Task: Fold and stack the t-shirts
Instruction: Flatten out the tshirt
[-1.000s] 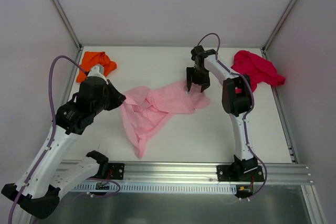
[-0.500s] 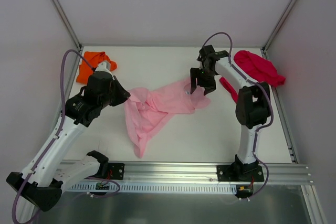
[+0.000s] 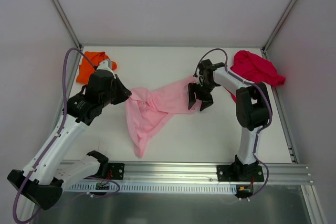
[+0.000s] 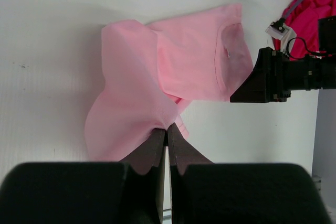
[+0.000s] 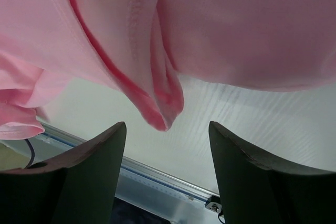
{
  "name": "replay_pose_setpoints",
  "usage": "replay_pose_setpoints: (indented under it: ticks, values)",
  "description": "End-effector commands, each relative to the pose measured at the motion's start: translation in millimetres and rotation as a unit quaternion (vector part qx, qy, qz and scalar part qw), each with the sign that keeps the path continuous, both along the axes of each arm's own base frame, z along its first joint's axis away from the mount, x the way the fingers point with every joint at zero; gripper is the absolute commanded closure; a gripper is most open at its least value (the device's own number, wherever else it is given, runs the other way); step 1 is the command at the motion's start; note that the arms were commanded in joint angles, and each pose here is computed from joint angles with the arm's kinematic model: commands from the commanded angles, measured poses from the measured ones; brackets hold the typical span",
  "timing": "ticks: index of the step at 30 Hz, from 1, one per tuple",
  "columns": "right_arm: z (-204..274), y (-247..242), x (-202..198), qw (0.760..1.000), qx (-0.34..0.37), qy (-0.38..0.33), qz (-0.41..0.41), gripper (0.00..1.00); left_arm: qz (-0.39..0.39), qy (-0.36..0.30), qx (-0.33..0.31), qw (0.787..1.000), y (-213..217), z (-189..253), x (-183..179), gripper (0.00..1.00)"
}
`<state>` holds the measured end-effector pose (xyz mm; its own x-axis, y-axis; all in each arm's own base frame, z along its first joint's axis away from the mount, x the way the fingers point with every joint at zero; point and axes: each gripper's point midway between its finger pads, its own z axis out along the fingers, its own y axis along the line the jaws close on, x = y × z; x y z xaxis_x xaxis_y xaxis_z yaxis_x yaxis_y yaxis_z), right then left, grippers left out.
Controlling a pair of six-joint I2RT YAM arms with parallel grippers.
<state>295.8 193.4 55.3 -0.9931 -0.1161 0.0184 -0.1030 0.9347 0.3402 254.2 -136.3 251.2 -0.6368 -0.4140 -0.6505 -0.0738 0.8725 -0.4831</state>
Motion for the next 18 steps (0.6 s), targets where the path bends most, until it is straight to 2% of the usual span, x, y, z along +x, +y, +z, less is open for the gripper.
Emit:
replay_pose_setpoints:
  ticks: [1,3,6,7,9,14,15,16,18]
  values:
    - [18.6,17.9,-1.2,0.998,0.054,-0.028,0.025,0.32,-0.007,-0.037,-0.009,0.999,-4.5,22.3,6.9,1.0]
    - [14.1,20.8,-2.5,0.998,0.053,-0.022,0.028,0.33,-0.008,-0.036,-0.01,0.999,-4.9,21.9,6.0,1.0]
    - [13.3,25.3,-0.9,0.998,0.057,-0.025,0.032,0.45,-0.006,-0.034,-0.008,0.999,-3.7,19.5,5.1,1.0]
    - [13.4,26.9,-0.6,0.997,0.06,-0.024,0.032,0.53,-0.007,-0.034,-0.008,0.999,-3.5,19.2,4.8,1.0]
    - [13.5,31.0,1.6,0.997,0.064,-0.019,0.033,0.59,-0.007,-0.032,-0.007,0.999,-3.3,17.3,4.6,1.0]
    - [26.2,34.5,10.5,0.997,0.057,-0.032,0.043,0.62,-0.005,-0.037,-0.007,0.999,-1.9,20.1,3.6,1.0]
    - [31.6,35.5,15.9,0.996,0.057,-0.043,0.044,0.67,-0.004,-0.038,-0.008,0.999,-1.2,21.1,2.8,1.0]
    - [33.5,35.0,16.9,0.996,0.055,-0.045,0.045,0.67,-0.004,-0.039,-0.008,0.999,-1.0,21.3,2.3,1.0]
    - [34.3,32.6,18.2,0.997,0.047,-0.046,0.048,0.67,-0.003,-0.037,-0.008,0.999,-0.1,20.0,1.2,1.0]
